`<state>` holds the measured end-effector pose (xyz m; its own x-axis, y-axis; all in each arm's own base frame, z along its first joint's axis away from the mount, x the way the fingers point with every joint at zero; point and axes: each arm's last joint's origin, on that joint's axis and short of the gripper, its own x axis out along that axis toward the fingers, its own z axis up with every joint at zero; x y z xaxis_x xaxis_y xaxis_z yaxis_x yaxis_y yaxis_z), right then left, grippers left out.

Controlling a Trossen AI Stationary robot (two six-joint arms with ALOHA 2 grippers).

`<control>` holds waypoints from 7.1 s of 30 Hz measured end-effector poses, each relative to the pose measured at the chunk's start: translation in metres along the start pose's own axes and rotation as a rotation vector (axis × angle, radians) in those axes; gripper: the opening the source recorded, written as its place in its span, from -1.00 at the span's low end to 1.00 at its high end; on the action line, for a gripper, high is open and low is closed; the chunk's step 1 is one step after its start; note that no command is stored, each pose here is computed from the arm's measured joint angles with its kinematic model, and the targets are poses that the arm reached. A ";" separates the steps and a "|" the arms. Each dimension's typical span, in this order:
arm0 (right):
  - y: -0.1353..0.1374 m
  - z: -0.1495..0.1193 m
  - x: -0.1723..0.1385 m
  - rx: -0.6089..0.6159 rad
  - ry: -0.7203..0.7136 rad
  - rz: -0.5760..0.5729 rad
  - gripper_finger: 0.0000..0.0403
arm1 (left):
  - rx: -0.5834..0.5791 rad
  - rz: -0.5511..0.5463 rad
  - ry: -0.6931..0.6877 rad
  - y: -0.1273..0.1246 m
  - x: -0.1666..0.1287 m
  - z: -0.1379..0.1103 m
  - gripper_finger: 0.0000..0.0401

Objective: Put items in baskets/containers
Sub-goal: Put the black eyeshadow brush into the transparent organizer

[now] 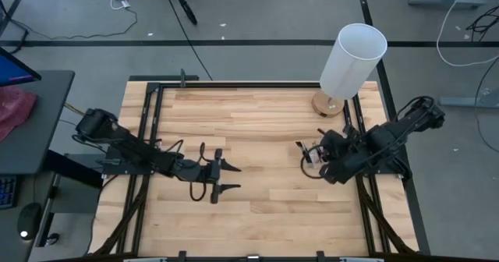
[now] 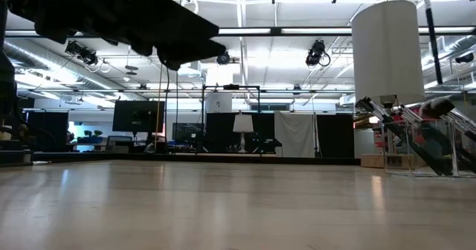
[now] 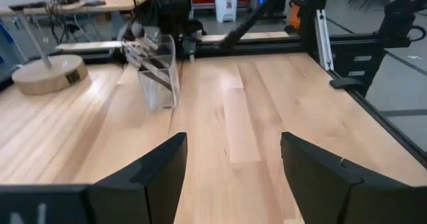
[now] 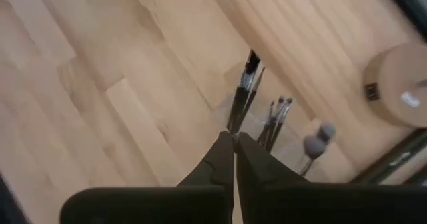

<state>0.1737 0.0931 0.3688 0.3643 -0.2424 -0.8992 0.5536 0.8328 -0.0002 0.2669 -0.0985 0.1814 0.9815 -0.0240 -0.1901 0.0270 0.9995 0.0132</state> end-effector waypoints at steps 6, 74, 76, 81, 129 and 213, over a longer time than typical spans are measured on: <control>-0.032 -0.011 0.010 0.162 0.054 -0.033 -1.00 | -0.001 0.001 0.021 -0.001 0.005 -0.008 0.21; -0.055 0.009 0.056 0.127 -0.245 0.052 -0.18 | -0.118 0.045 0.009 0.004 0.005 -0.006 0.21; -0.036 0.022 0.057 0.049 -0.408 0.173 -0.18 | -0.173 0.066 0.059 0.006 0.002 -0.005 0.21; 0.010 0.040 0.074 -0.172 -0.734 0.366 -0.22 | -0.299 0.180 0.396 0.010 -0.011 0.002 0.21; 0.064 0.004 0.191 -0.353 -0.797 0.396 -0.30 | -0.330 1.164 1.653 0.149 -0.090 -0.089 -1.00; 0.073 -0.004 0.184 -0.326 -0.801 0.458 -0.30 | -0.556 0.750 0.507 0.007 -0.130 -0.123 -0.56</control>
<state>0.2780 0.1110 0.2016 0.9601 -0.0269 -0.2785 0.0413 0.9981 0.0459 0.1166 -0.0858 0.0854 0.5141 0.4844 -0.7079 -0.7685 0.6266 -0.1294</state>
